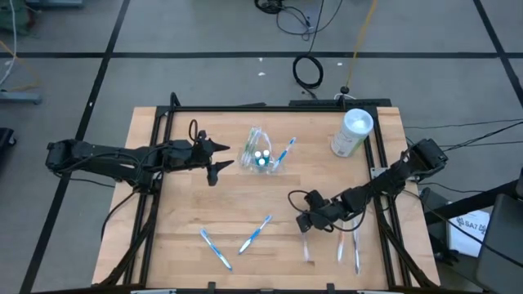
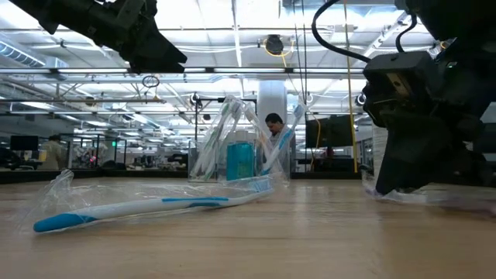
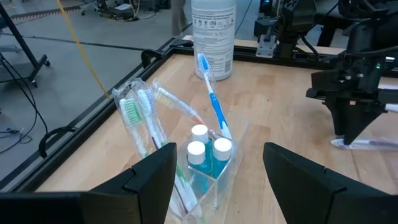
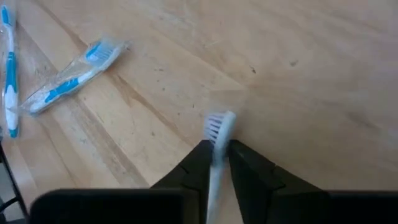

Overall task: Pick & Place toothbrushing station
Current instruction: Put the purple toothbrush into the right section of the transparent organizer

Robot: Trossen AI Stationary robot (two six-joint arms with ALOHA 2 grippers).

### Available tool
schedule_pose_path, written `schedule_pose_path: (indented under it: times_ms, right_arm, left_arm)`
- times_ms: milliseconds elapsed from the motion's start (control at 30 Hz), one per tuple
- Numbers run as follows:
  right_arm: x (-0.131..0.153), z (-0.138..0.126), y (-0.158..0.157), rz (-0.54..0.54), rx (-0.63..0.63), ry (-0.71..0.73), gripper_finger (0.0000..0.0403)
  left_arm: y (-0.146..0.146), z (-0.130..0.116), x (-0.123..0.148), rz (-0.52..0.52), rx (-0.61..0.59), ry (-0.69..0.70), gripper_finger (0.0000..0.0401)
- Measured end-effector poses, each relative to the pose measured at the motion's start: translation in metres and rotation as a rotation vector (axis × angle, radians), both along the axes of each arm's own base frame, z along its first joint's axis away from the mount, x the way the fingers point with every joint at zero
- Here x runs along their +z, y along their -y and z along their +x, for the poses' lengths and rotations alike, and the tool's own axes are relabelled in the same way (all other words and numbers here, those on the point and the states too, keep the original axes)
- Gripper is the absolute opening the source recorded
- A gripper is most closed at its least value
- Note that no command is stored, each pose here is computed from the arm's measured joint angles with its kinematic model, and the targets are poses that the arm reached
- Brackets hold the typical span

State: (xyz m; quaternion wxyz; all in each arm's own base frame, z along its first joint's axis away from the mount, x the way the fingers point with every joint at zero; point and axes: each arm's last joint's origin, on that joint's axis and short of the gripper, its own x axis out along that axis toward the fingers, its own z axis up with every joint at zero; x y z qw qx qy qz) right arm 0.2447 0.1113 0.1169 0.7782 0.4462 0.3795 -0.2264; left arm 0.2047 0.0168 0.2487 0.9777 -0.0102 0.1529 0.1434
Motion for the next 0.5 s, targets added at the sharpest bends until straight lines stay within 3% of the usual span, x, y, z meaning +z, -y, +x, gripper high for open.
schedule_pose_path:
  times_ms: [233,367,500]
  right_arm:
    - [0.004,0.008,0.003,-0.038,0.063,0.077,0.0027]
    - [0.016,0.023,0.009,-0.087,0.132,0.237,0.0026]
    - [0.032,0.041,0.026,-0.205,0.182,0.434,0.0026]
  left_arm:
    - [0.000,0.000,0.000,0.002,-0.001,-0.001,0.0248]
    - [0.000,0.000,0.000,0.002,-0.001,-0.001,0.0248]
    - [0.000,0.000,0.000,0.002,-0.001,-0.001,0.0248]
